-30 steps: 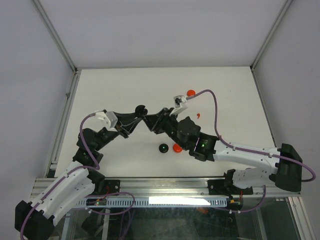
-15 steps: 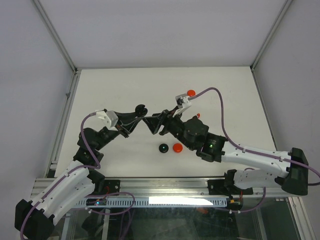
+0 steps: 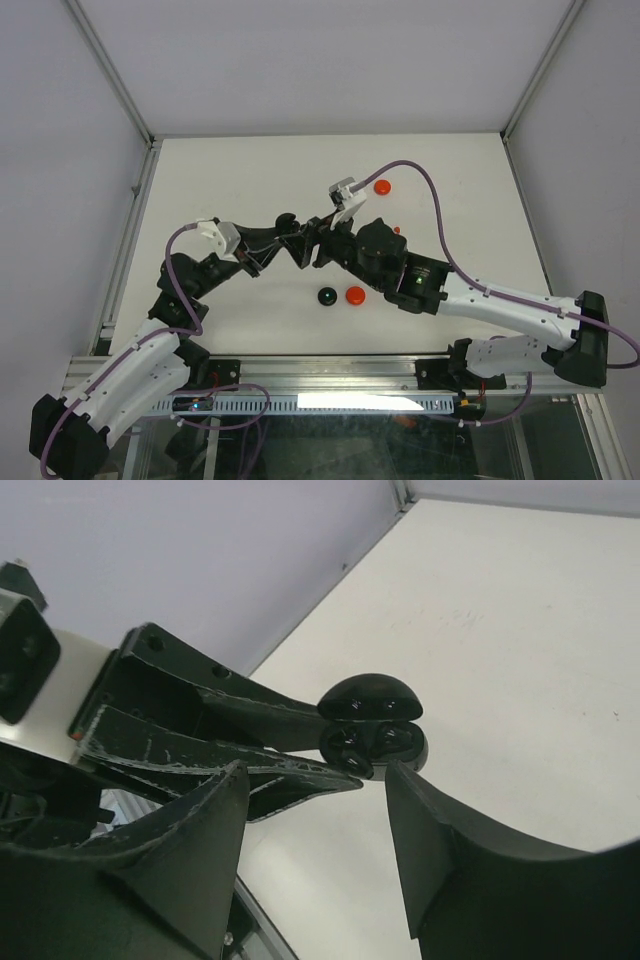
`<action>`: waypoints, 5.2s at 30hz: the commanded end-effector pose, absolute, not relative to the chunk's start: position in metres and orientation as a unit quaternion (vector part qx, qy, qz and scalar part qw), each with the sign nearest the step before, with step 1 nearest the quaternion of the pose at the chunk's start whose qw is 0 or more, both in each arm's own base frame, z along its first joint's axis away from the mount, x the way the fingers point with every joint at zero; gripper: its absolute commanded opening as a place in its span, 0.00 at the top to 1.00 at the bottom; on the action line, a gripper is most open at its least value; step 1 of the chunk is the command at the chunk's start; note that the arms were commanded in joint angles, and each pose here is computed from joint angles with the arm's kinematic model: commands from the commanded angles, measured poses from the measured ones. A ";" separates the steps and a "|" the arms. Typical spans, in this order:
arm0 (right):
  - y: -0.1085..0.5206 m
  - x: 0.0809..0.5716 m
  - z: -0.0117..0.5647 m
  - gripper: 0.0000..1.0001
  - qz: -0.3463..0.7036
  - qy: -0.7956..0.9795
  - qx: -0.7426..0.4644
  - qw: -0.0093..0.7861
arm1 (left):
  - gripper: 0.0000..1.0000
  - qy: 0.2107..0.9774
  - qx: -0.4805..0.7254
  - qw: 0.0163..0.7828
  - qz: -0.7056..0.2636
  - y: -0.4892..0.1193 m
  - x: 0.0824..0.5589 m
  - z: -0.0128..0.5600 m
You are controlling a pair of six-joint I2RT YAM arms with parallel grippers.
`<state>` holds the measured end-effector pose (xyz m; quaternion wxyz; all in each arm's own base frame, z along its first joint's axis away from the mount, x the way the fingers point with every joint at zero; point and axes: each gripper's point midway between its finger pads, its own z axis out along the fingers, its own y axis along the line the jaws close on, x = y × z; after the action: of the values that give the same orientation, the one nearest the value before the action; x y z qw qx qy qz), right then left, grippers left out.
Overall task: Insert the wireless bluetooth earbuds into the charging case
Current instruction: Close the charging case, then place the charging case at the center of the board.
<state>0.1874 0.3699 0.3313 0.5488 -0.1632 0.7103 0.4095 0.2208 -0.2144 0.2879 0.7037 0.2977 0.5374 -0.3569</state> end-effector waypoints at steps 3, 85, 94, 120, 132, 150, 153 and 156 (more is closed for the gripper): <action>0.371 0.190 0.346 0.41 0.408 0.700 -0.175 0.559 | 1.00 0.491 0.315 0.719 -0.378 -0.219 0.210 0.320; 0.344 0.158 0.341 0.29 0.592 0.614 -0.380 0.358 | 1.00 0.512 0.370 0.631 -0.450 -0.247 0.198 0.300; 0.329 0.191 0.330 0.26 0.522 0.664 -0.322 0.428 | 1.00 0.566 0.326 0.609 -0.450 -0.247 0.215 0.287; 0.240 0.254 0.191 0.17 0.239 0.829 -0.184 0.471 | 1.00 0.827 -0.015 0.340 -0.448 -0.238 0.243 0.108; 0.234 0.260 0.173 0.17 0.207 0.843 -0.183 0.461 | 0.88 0.865 -0.053 0.271 -0.419 -0.240 0.242 0.054; 0.217 0.299 0.149 0.17 0.096 0.867 -0.167 0.459 | 0.33 0.878 -0.060 0.330 -0.341 -0.208 0.249 0.085; 0.207 0.316 0.142 0.17 0.059 0.874 -0.152 0.458 | 0.20 0.877 -0.036 0.355 -0.322 -0.202 0.254 0.118; 0.198 0.336 0.135 0.17 0.023 0.881 -0.129 0.454 | 0.12 0.876 -0.008 0.393 -0.280 -0.188 0.262 0.153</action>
<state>0.2973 0.2086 0.1150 0.4140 -0.1671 0.8920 0.0714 0.2461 -0.2040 0.0985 0.3278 -0.0464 0.8853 -0.3265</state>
